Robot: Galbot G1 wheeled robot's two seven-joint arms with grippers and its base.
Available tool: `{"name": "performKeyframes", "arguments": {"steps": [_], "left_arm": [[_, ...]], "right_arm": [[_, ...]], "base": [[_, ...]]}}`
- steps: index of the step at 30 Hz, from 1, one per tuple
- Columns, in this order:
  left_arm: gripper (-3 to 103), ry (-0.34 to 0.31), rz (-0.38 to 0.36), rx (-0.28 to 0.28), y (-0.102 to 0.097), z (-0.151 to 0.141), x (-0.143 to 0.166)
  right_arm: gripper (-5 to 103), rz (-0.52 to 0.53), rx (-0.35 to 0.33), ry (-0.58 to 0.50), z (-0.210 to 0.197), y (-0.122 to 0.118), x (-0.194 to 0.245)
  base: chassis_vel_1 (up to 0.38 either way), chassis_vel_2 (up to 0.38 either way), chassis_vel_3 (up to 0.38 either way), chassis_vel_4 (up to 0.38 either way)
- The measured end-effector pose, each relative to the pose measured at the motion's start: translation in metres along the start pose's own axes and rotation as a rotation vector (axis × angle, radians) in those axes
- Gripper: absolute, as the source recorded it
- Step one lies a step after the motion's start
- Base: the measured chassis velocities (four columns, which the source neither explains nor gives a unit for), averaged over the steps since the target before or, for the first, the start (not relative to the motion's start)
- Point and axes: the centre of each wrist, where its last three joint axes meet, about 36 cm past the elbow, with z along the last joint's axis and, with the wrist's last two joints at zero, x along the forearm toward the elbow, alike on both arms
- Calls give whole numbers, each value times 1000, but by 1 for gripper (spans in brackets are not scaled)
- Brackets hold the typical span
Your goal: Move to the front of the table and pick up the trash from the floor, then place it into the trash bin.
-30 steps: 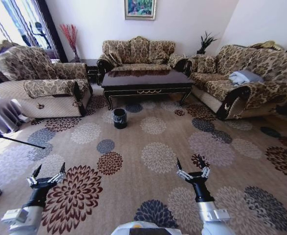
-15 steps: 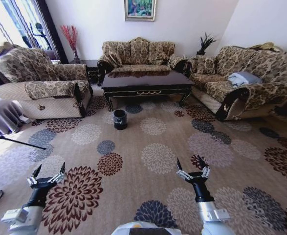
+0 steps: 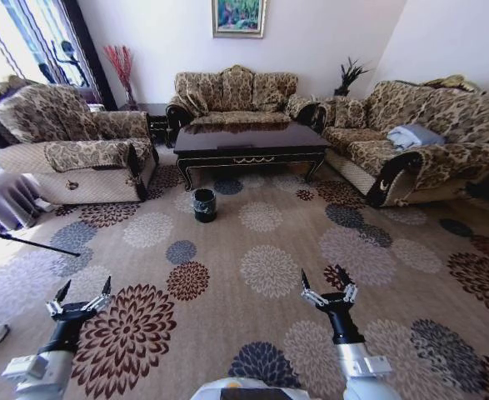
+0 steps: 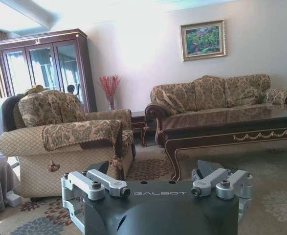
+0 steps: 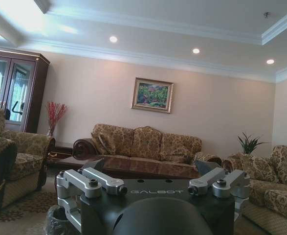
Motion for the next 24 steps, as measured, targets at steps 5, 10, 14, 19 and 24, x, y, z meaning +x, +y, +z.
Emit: {"name": "performKeyframes", "arguments": {"steps": [5, 10, 14, 19, 24], "left_arm": [[100, 0, 0, 0, 0, 0, 0], [100, 0, 0, 0, 0, 0, 0], [100, 0, 0, 0, 0, 0, 0], [100, 0, 0, 0, 0, 0, 0], [100, 0, 0, 0, 0, 0, 0]], "right_arm": [[100, 0, 0, 0, 0, 0, 0], [100, 0, 0, 0, 0, 0, 0], [100, 0, 0, 0, 0, 0, 0], [100, 0, 0, 0, 0, 0, 0], [100, 0, 0, 0, 0, 0, 0]], "base": [[0, 0, 0, 0], [0, 0, 0, 0], [0, 0, 0, 0], [0, 0, 0, 0], [0, 0, 0, 0]]}}
